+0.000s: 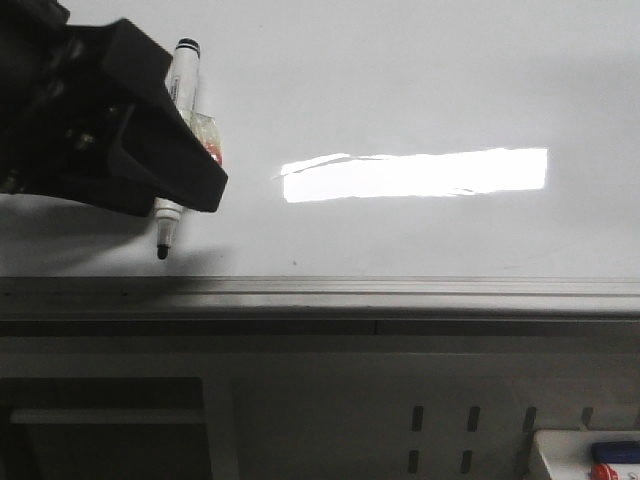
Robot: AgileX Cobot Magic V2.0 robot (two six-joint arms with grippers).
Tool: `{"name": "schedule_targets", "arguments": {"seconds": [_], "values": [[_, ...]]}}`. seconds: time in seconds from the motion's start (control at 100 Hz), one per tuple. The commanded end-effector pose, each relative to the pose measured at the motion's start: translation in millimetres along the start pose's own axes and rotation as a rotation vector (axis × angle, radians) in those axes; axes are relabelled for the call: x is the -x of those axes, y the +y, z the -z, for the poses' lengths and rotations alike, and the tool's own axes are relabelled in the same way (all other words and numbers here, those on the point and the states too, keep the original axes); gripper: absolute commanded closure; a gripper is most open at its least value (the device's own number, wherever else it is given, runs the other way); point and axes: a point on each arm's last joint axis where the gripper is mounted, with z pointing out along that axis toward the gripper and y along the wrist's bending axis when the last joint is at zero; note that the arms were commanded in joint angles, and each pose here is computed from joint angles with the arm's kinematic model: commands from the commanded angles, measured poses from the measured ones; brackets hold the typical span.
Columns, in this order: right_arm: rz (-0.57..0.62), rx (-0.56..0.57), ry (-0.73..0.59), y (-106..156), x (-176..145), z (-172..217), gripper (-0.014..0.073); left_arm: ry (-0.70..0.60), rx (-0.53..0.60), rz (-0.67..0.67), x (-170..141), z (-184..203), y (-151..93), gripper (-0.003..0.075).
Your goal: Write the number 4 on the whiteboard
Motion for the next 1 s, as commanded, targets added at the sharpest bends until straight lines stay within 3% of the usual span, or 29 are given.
{"name": "schedule_targets", "arguments": {"seconds": [0.0,0.13,0.28,0.45,0.52,0.69,0.77,0.87,0.99], "values": [[-0.002,-0.015,-0.081,0,15,2,0.0158,-0.097,0.026,0.03,16,0,0,0.0374],[0.01,-0.007,-0.089,0,16,2,0.0158,-0.078,0.042,0.037,14,-9,4,0.0494],[0.123,0.06,-0.084,6,25,2,0.0158,-0.068,0.042,0.038,13,-11,4,0.0737],[0.295,0.191,-0.062,20,54,-3,0.0158,-0.093,-0.006,0.01,20,4,-7,0.0741],[0.38,0.269,-0.036,28,64,-9,0.0158,-0.098,-0.05,-0.129,24,16,-19,0.0741],[0.545,0.485,0.077,53,75,-39,0.0158,-0.046,-0.193,-0.784,20,54,-56,0.0741],[0.613,0.55,0.126,66,75,-54,0.0158,-0.022,-0.215,-1.015,14,67,-64,0.0741],[0.644,0.622,0.152,82,75,-67,0.0158,-0.024,-0.194,-1.157,10,80,-67,0.0741],[0.657,0.674,0.145,100,75,-80,0.0158,-0.048,-0.188,-1.183,9,88,-68,0.0741]]}}
